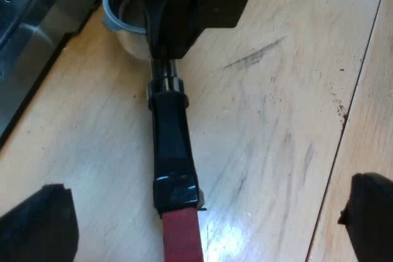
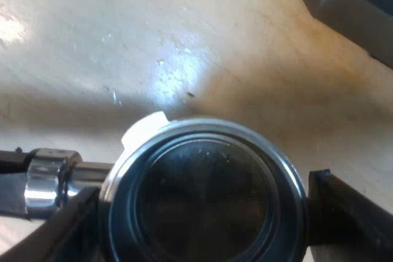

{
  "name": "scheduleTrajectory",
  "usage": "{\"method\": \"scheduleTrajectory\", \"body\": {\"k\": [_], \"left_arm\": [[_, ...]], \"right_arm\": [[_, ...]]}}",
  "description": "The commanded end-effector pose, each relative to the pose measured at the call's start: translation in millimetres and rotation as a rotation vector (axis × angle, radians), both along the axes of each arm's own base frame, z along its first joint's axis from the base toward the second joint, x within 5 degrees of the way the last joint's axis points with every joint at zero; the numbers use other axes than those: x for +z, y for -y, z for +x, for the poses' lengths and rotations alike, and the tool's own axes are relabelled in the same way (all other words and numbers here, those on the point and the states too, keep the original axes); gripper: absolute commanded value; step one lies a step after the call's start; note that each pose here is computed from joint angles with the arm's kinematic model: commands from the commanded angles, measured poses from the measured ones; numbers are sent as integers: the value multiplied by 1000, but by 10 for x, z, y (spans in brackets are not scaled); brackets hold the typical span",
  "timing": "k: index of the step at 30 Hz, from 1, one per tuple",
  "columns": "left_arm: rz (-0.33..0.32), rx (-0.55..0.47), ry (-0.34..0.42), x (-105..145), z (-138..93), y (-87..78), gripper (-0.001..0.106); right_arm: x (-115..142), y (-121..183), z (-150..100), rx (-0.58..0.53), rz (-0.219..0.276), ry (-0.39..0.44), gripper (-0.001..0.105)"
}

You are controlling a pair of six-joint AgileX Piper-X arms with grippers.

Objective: Put the handle in the coffee machine

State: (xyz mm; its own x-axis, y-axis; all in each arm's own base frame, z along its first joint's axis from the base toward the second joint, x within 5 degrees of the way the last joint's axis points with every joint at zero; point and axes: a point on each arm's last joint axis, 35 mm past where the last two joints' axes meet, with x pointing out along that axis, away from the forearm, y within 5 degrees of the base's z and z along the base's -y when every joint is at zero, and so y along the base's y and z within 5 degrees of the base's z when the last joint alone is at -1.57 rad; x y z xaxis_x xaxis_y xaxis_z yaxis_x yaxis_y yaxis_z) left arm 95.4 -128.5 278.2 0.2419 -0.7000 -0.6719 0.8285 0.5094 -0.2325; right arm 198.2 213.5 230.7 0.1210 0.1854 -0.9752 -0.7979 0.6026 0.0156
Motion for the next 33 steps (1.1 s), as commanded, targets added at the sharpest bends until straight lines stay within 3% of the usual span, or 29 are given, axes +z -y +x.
{"method": "scheduleTrajectory", "body": {"k": [1,18,28,33], "left_arm": [[-15,-28,31,54,-34,-23,89],[18,-94,105,54,-46,-40,89],[56,-116,98,-135,27,48,89],[32,-111,116,-145,72,103,89]], "right_arm": [[236,85,-81,-42,39,9,0],[636,349,-306,-110,70,79,0],[775,421,-395,-127,143,70,0],[785,418,-410,-116,168,46,0]]}}
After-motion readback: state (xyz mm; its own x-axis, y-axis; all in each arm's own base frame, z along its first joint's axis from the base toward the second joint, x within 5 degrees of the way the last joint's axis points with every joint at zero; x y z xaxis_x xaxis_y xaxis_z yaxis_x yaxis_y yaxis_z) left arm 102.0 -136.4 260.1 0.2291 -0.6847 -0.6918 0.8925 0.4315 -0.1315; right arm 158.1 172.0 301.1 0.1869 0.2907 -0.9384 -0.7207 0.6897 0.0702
